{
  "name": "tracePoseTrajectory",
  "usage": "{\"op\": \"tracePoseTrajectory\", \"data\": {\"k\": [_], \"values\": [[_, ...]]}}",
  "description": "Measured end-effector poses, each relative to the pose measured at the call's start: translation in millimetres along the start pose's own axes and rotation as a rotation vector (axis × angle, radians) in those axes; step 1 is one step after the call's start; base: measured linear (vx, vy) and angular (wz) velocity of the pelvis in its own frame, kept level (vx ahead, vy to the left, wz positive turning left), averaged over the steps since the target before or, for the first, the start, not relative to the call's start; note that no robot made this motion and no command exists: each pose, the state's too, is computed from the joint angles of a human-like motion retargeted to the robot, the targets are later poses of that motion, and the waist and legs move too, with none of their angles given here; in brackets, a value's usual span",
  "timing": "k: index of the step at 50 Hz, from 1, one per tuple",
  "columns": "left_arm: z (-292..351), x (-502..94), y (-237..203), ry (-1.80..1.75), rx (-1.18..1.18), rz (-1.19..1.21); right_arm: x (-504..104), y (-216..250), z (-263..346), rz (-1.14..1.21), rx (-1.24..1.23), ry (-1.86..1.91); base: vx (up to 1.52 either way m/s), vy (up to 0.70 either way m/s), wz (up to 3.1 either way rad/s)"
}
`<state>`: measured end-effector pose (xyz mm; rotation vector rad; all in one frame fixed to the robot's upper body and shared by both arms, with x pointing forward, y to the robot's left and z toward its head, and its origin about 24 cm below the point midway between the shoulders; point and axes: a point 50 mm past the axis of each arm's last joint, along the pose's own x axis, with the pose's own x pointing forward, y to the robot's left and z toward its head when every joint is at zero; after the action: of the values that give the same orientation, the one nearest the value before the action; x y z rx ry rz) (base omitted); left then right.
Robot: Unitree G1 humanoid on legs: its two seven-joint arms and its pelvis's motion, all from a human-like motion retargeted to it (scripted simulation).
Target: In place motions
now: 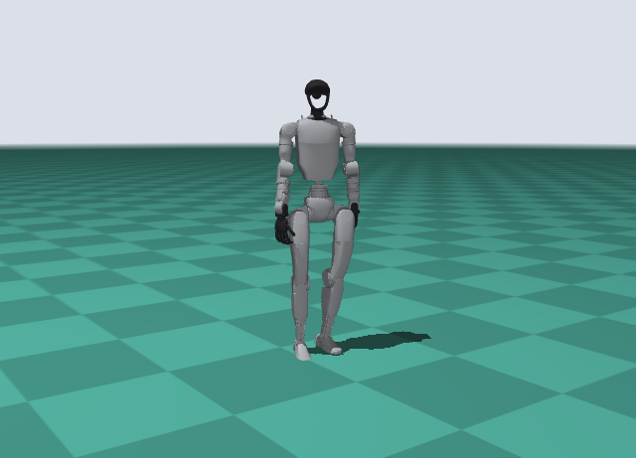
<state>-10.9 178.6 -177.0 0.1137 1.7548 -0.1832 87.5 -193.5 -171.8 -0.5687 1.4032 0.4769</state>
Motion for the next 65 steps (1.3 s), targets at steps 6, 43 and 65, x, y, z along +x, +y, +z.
{"op": "tracePoseTrajectory", "data": {"k": [6, 43, 65], "values": [[-6, -2, 18, 0.018, 0.012, 0.045, -3, -15, 28, -0.043, -0.055, -0.102, -0.21, -0.04, -1.12], [17, -3, 21, -0.117, -0.170, 0.039, -3, 38, -64, 0.022, 0.161, 0.243, -0.19, -0.18, -1.50], [50, -8, 10, -0.165, 0.111, 0.069, -1, 11, -35, -0.017, 0.136, 0.135, 0.02, -0.12, -0.99]]}}
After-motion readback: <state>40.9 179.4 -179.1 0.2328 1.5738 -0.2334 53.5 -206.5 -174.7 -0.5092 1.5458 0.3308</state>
